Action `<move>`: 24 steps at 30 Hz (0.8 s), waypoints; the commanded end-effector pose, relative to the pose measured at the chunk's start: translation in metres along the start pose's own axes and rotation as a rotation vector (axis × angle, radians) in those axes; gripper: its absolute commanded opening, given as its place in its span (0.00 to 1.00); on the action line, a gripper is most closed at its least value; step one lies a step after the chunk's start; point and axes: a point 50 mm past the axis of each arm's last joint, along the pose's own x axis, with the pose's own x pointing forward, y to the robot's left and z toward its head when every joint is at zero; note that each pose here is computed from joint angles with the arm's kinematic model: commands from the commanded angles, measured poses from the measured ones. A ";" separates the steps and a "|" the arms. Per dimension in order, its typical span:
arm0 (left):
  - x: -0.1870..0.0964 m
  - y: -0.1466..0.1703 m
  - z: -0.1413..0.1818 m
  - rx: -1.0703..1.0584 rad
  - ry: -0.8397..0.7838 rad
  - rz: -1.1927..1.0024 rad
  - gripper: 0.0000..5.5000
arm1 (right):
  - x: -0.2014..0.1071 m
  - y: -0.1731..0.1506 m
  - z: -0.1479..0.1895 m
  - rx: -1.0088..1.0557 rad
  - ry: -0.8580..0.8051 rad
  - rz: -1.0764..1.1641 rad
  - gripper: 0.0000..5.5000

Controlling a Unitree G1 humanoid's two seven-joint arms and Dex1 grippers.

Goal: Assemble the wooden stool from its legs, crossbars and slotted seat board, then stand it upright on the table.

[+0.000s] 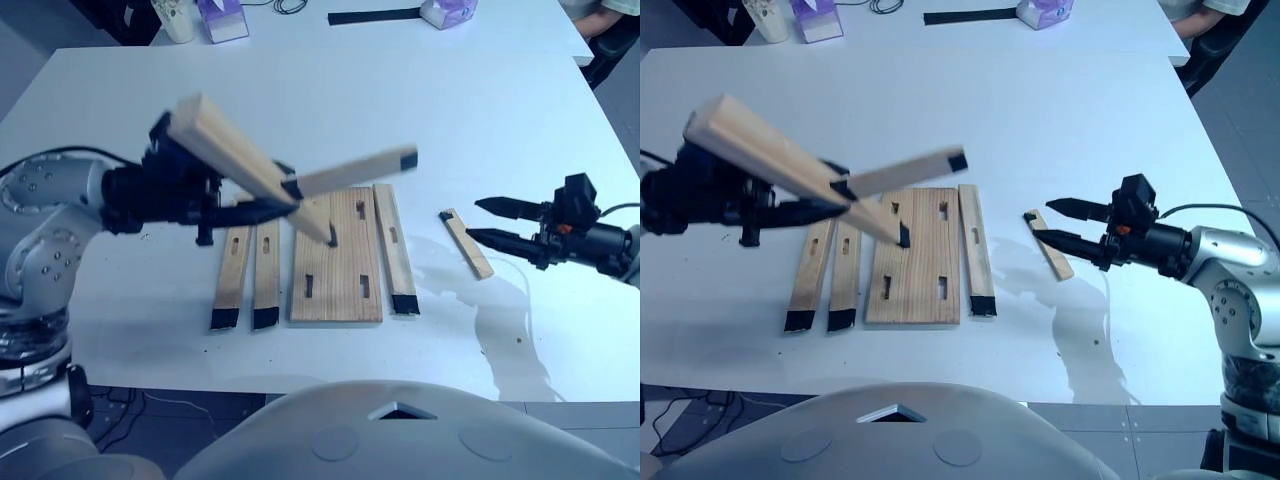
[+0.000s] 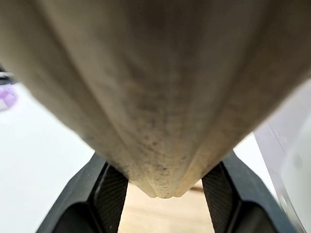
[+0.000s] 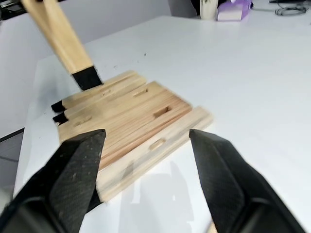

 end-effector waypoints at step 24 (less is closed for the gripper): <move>-0.005 -0.018 -0.061 0.091 0.254 -0.024 0.37 | 0.010 0.005 -0.001 -0.093 0.054 0.020 0.58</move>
